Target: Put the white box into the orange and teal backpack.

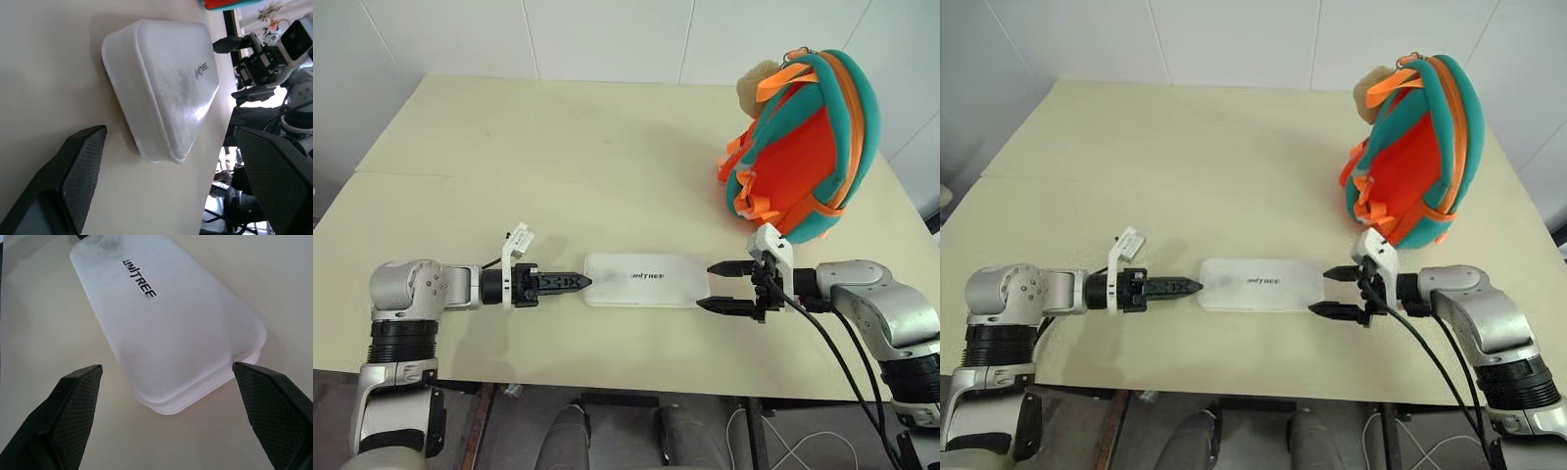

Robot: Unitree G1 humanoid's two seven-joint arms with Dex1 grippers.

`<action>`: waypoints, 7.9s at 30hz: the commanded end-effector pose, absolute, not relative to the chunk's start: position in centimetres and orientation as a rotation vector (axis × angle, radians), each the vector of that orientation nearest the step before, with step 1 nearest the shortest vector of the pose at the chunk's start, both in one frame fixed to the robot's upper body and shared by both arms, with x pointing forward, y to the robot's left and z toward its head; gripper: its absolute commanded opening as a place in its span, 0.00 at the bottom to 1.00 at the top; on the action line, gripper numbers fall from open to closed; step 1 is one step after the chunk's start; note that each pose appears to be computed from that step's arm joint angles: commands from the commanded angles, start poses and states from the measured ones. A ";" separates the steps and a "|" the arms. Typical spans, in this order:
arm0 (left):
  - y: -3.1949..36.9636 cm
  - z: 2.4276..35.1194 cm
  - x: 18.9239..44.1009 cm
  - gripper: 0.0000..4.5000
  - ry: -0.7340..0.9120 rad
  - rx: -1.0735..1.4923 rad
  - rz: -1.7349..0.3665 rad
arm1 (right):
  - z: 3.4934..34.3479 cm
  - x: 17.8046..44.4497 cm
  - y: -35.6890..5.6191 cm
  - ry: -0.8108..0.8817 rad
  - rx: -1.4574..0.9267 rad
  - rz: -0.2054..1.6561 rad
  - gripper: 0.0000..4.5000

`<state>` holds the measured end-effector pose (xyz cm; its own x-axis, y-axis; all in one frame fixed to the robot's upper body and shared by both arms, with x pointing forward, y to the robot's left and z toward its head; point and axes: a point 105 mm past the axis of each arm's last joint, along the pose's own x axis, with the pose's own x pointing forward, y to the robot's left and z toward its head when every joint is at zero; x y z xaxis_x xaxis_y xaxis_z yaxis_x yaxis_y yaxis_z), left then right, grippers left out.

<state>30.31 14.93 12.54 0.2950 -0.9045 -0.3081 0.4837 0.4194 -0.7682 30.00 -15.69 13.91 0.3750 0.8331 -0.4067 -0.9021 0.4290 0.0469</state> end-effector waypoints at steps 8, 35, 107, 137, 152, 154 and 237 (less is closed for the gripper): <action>12.2 9.8 29.5 1.00 0.993 -0.724 -1.000 | 14.3 30.5 -14.0 0.333 -0.200 1.151 1.00; 16.4 15.2 34.1 0.29 0.543 -0.710 -0.908 | 22.8 35.4 -19.6 -0.087 -0.125 0.496 1.00; 24.2 26.0 21.1 0.29 -0.060 -0.223 -1.006 | 22.5 27.1 -8.1 0.086 0.084 1.589 0.00; 9.2 25.0 30.4 0.29 -0.011 0.371 -1.430 | 22.5 26.7 -7.1 0.039 0.054 1.573 0.00; 12.4 26.8 30.9 0.83 -0.052 0.309 -1.355 | 22.4 26.7 -7.7 0.020 0.068 1.510 0.00; 13.7 27.4 30.7 0.89 -0.066 0.320 -1.343 | 22.4 26.9 -7.7 0.020 0.068 1.507 0.00; 19.0 18.2 27.8 1.00 0.107 0.302 -1.092 | 20.6 26.4 -19.5 0.049 -0.251 1.029 1.00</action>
<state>28.03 19.36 16.66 0.4592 -0.8457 -0.2719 0.8884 0.4381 0.1374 26.47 -18.16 18.40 0.4698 0.8601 -0.1987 -0.8825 0.4632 -0.0815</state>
